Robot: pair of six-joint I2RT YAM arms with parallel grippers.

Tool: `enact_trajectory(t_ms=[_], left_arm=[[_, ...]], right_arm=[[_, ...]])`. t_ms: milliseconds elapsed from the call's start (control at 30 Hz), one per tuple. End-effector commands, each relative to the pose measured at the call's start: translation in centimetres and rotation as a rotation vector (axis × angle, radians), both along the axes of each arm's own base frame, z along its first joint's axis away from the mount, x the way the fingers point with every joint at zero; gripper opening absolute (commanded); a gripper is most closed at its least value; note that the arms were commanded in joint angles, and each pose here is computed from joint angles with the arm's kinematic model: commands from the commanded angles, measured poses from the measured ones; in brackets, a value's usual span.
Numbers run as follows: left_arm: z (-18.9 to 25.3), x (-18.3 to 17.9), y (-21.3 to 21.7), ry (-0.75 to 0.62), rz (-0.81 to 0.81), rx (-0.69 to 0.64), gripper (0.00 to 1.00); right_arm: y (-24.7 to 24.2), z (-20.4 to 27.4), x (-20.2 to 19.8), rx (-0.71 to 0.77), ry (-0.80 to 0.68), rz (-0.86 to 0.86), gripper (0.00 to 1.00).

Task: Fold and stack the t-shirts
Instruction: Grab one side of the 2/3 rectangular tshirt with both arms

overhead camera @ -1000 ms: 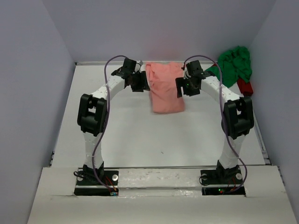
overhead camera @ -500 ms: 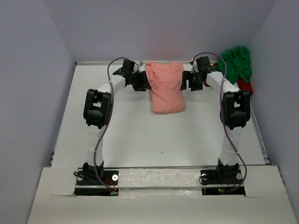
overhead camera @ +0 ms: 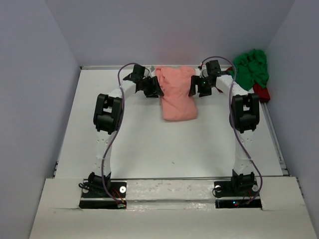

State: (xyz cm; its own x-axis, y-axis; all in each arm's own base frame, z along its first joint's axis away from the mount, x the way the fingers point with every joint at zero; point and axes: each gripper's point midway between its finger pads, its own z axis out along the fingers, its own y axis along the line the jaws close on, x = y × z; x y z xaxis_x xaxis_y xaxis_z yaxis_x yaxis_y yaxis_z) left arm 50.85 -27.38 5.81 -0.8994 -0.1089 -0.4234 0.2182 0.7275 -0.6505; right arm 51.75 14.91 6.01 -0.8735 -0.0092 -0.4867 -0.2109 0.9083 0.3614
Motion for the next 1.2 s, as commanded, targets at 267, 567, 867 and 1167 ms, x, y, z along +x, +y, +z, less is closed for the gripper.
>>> enact_trajectory(t_ms=[267, 567, 867, 1167], left_arm=[[1.2, 0.5, -1.9, -0.015, -0.029, -0.08, 0.54], [-0.1, -0.4, -1.8, 0.016, -0.016, -0.067, 0.51], [-0.3, -1.5, -1.4, 0.03, -0.002, -0.059, 0.44], [-0.8, -4.4, -0.8, 0.065, 0.022, -0.022, 0.0]], right_arm=[[2.1, -1.5, -0.3, -0.007, 0.026, 0.02, 0.77], [3.4, -2.3, -2.2, -0.088, 0.041, 0.019, 0.59], [3.6, -1.9, -4.1, -0.121, 0.041, -0.037, 0.4], [3.9, -3.1, -6.9, -0.161, 0.071, -0.05, 0.11]])
